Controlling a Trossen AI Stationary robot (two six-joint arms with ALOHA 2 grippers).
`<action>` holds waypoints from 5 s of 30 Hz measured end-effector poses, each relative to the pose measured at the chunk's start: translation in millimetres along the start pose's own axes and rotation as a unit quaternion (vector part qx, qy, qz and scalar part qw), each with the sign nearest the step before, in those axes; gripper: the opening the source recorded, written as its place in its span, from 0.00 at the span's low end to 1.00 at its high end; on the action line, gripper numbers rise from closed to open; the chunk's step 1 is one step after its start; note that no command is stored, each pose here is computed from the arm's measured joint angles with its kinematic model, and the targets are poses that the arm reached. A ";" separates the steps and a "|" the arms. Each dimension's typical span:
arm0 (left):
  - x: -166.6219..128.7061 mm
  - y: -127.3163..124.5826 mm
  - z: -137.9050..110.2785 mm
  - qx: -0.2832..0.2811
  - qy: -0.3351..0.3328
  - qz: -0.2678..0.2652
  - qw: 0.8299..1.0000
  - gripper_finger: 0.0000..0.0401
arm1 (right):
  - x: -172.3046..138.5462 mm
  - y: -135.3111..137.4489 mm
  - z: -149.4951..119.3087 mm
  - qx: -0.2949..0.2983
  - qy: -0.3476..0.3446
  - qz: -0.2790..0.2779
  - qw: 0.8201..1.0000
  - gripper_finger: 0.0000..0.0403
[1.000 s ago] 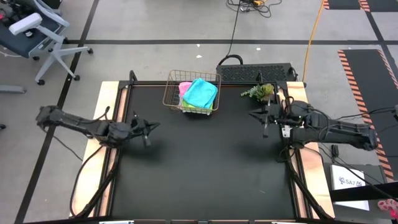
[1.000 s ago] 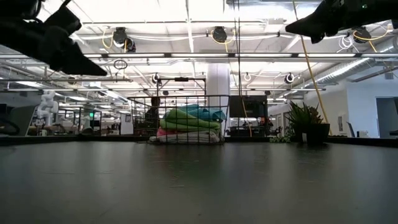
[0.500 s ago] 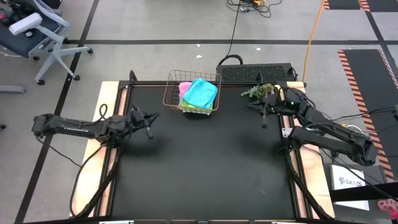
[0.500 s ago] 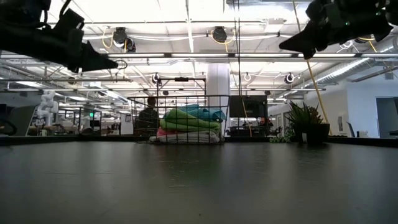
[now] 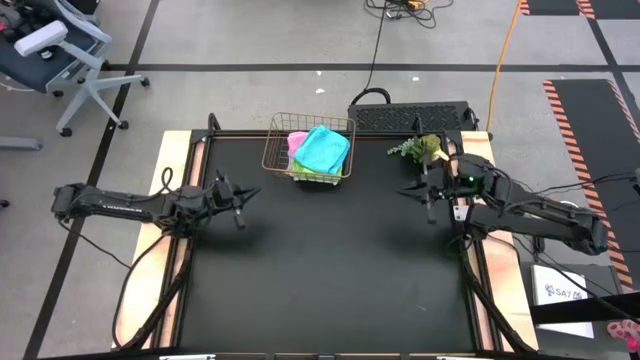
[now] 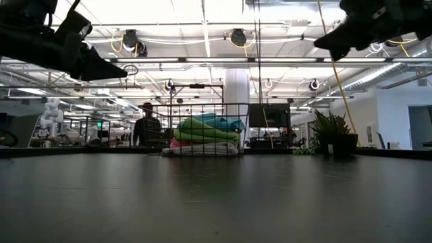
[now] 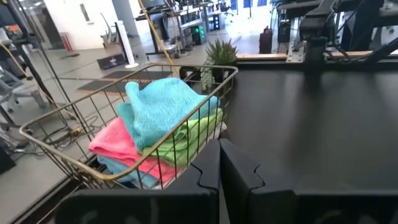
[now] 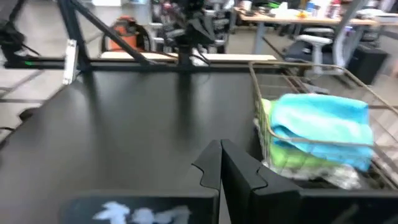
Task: Fold microfiber towels
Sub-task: Return to Home Position
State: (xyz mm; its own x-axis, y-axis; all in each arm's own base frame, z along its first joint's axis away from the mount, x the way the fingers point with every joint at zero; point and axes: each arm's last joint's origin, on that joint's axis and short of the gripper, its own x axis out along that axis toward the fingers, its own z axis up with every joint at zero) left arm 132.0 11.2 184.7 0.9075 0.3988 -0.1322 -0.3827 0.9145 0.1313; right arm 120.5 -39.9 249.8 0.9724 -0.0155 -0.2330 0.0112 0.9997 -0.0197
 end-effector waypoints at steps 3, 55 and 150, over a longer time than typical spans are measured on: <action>-3.2 1.4 -1.5 0.001 0.008 0.001 1.000 0.01 | -15.5 7.5 -2.4 0.002 0.000 -0.023 1.000 0.00; -7.2 4.7 -44.7 -0.031 0.061 -0.136 0.988 0.03 | -7.9 5.9 -75.7 0.118 -0.177 -0.152 0.965 0.00; -6.5 8.6 -45.3 -0.060 0.069 -0.066 0.994 0.08 | -7.9 5.9 -75.9 0.117 -0.177 -0.152 0.965 0.00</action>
State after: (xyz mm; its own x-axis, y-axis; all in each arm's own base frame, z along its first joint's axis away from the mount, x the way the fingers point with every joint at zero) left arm 115.0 19.6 142.2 0.9216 0.2731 -0.2756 -0.2878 0.9576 -0.0135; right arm 95.2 -35.1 177.7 0.9341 -0.3435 0.0968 0.3206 0.9269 0.1951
